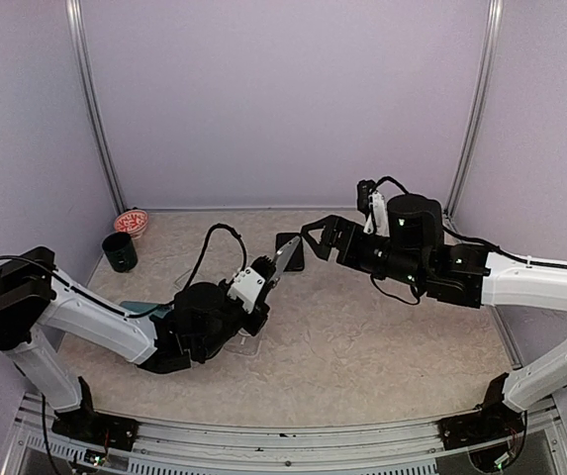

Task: Put the phone into the phone case
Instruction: Pass from the left arm to the right

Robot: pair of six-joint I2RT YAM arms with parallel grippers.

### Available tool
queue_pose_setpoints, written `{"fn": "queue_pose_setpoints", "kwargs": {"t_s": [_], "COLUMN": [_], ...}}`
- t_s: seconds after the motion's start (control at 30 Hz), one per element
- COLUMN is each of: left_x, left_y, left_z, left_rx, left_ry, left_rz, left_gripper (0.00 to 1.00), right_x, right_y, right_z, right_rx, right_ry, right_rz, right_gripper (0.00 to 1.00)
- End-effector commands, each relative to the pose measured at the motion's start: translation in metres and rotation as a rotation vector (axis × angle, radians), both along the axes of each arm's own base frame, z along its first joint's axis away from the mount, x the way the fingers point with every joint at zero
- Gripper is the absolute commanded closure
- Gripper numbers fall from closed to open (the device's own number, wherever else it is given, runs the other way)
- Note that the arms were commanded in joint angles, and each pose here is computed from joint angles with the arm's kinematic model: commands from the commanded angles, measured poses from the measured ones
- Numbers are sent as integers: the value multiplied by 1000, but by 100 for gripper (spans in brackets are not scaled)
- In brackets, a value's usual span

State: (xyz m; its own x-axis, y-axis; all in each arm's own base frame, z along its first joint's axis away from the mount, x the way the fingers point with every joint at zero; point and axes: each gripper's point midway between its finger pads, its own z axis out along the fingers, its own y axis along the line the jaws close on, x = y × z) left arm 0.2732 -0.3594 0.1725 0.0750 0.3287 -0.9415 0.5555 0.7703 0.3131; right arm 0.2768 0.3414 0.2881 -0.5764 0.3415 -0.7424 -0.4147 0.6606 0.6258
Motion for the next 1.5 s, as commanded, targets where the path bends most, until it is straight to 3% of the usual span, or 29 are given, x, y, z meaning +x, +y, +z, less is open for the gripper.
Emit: {"fn": "queue_pose_setpoints", "kwargs": {"t_s": [0.0, 0.23, 0.97, 1.2, 1.47], "left_x": [2, 1, -12, -10, -9], "left_y": [11, 13, 16, 11, 7], "left_z": [26, 17, 18, 15, 8], "left_rx": [61, 191, 280, 297, 312], "left_ry": [-203, -311, -438, -439, -429], "left_rz": [128, 211, 304, 310, 299], "left_gripper": [100, 100, 100, 100, 100], "right_x": [-11, -19, -12, -11, -10], "right_y": [14, 29, 56, 58, 62], "right_z": [3, -16, -48, -60, -67], "right_rx": [106, 120, 230, 245, 247], "right_ry": [104, 215, 388, 415, 423], "right_rz": [126, 212, 276, 274, 277], "right_gripper": [1, 1, 1, 7, 21]}}
